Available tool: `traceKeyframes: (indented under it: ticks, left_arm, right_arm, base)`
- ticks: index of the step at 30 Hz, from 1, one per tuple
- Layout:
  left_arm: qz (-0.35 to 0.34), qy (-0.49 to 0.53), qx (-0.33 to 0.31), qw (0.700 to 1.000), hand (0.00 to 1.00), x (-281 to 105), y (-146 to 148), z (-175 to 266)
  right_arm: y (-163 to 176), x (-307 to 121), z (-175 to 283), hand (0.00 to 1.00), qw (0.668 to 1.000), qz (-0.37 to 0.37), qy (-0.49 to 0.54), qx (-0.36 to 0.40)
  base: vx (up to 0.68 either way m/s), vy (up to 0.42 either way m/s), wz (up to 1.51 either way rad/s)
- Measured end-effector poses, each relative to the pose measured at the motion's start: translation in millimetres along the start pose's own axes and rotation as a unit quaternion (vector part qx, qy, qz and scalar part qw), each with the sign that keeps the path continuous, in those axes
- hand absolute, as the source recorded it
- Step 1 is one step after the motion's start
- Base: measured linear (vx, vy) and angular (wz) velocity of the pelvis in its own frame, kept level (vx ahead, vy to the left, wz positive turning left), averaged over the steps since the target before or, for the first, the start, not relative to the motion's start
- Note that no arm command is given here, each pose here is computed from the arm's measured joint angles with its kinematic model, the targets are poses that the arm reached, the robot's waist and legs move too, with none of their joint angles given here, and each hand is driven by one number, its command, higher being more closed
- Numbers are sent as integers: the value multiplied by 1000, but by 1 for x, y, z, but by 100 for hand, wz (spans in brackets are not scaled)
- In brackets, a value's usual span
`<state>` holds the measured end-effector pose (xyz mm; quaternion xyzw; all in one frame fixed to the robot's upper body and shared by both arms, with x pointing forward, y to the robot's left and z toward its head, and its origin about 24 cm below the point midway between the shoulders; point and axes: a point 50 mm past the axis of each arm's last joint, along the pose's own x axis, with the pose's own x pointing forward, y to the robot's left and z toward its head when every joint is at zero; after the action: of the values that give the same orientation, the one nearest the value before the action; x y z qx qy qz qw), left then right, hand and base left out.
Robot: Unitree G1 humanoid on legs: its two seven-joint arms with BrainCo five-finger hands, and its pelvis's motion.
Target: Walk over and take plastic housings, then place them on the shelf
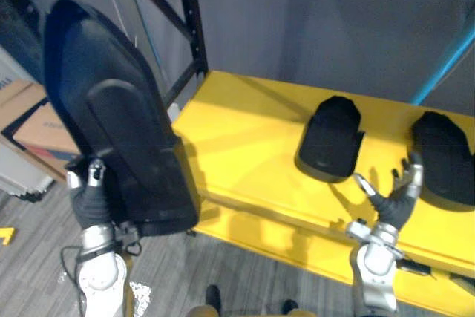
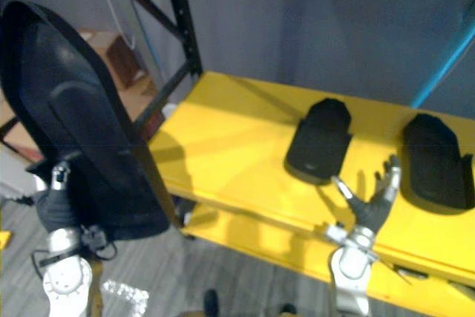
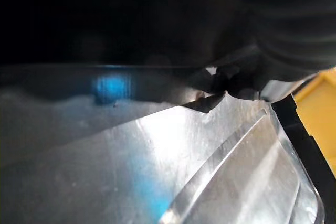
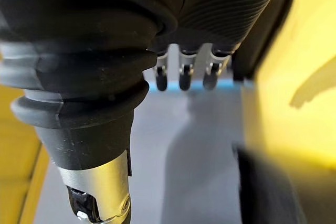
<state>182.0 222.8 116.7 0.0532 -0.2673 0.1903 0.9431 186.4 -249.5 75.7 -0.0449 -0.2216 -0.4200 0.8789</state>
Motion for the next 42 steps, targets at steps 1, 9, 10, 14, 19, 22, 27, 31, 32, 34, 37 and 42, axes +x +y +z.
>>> traceKeyframes:
  ticks: [1, 9, 10, 14, 19, 22, 27, 31, 32, 34, 37, 42]
  left_arm:
    - [-8, -4, 0, 1000, 100, 1, -1, 2]
    - [-24, 17, 34, 999, 100, 7, 9, 0]
    - [-26, 18, 46, 998, 100, 9, 13, 0]
    - [-12, 30, 49, 998, 100, 11, 23, -1]
    - [-19, 42, 44, 998, 100, 14, 21, -3]
    - [-19, 61, 44, 997, 100, 15, 20, -9]
    - [-29, 144, 57, 987, 100, 16, 21, -33]
    - [-44, 248, 71, 965, 100, 14, 23, -71]
    - [-49, 279, 82, 956, 100, 15, 26, -84]
    - [-63, 316, 99, 941, 100, 22, 28, -100]
    - [-86, 328, 124, 932, 100, 47, 32, -108]
    - [-145, 305, 150, 929, 100, 90, 21, -103]
  right_arm:
    - [-12, 4, 4, 0, 998, -51, -18, -19]
    - [-83, -9, 20, 0, 939, -306, -83, -137]
    - [-93, -14, 20, 0, 925, -331, -84, -165]
    - [-122, -29, 23, 0, 891, -391, -82, -214]
    - [-147, -51, 13, 0, 876, -402, -27, -265]
    - [-158, -69, -13, 0, 873, -391, 62, -284]
    - [-170, -116, -70, 0, 867, -294, 309, -256]
    - [-162, -174, -112, 0, 800, -156, 535, -222]
    - [-159, -195, -121, 0, 765, -118, 601, -197]
    - [-159, -222, -127, 0, 714, -80, 676, -165]
    - [-163, -248, -127, 0, 646, -44, 754, -107]
    - [-178, -248, -127, 0, 615, -47, 785, -62]
  base:
    - [129, -25, -6]
    - [38, 9, -26]
    - [-7, 4, -34]
    - [6, -3, -33]
    - [9, 4, -24]
    - [0, -7, -16]
    - [0, 0, 0]
    - [0, 0, 0]
    - [0, 0, 0]
    - [0, 0, 0]
    - [10, 5, 2]
    - [23, 18, 8]
